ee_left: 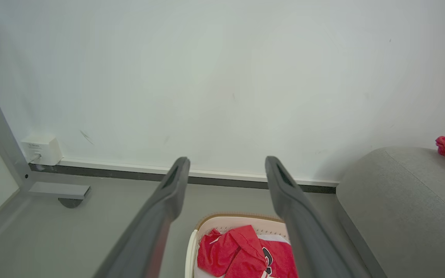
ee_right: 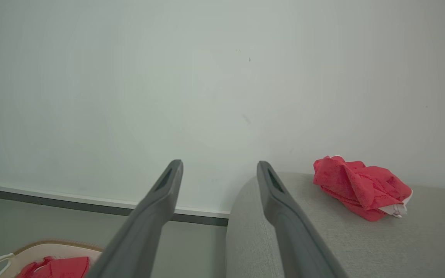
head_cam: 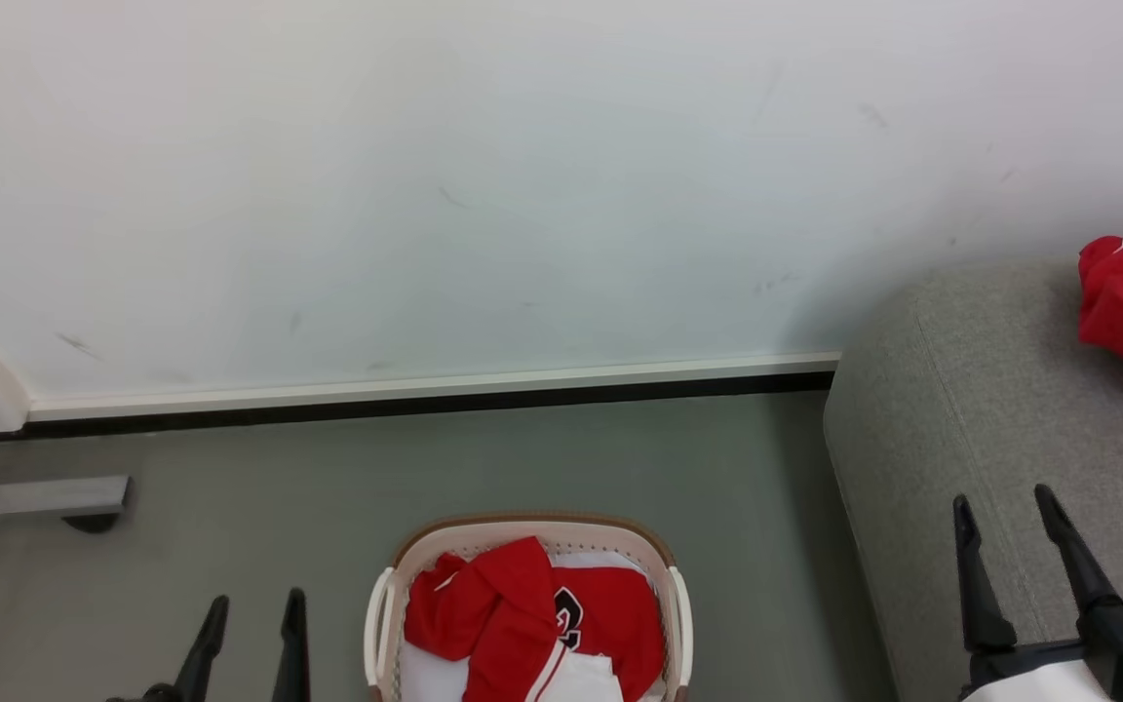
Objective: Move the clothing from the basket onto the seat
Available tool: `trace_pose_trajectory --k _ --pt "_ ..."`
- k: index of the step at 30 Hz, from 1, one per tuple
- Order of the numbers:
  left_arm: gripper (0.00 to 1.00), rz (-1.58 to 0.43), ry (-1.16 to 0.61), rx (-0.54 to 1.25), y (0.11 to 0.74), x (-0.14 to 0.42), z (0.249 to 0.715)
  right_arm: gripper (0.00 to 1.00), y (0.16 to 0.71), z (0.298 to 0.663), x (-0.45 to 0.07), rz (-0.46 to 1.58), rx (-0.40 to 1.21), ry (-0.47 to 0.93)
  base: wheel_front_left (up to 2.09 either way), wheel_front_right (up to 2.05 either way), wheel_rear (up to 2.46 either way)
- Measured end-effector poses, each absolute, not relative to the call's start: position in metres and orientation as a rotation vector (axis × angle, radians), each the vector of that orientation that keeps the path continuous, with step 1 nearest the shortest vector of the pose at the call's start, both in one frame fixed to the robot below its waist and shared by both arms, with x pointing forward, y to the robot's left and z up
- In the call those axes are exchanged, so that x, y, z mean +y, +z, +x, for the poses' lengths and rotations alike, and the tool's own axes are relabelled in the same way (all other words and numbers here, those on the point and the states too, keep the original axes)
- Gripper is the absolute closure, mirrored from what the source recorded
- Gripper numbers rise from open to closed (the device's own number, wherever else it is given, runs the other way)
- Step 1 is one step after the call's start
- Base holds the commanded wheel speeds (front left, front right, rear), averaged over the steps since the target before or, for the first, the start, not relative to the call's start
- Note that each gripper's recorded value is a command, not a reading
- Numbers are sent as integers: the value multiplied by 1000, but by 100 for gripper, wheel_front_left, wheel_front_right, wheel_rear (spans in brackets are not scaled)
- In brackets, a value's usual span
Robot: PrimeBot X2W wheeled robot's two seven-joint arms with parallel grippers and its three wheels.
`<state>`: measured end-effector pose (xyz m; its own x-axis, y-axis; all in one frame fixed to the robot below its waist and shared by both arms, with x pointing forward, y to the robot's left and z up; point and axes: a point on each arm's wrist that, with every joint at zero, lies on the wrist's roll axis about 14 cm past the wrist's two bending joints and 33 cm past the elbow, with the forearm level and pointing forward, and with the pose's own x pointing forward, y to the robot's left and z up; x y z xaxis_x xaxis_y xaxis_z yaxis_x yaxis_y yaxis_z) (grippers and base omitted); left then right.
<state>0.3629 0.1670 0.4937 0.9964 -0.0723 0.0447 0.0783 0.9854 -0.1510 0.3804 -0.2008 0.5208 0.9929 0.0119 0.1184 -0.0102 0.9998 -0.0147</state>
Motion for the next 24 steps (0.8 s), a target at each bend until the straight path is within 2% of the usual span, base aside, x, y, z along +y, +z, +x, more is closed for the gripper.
trace_pose_trajectory --k 9,24 --pt "0 -130 1 -32 489 191 335 0 508 363 -157 55 -85 133 0 0 0" --pt "0 -139 -33 0 479 181 336 0 499 365 -152 71 -57 146 0 0 0"
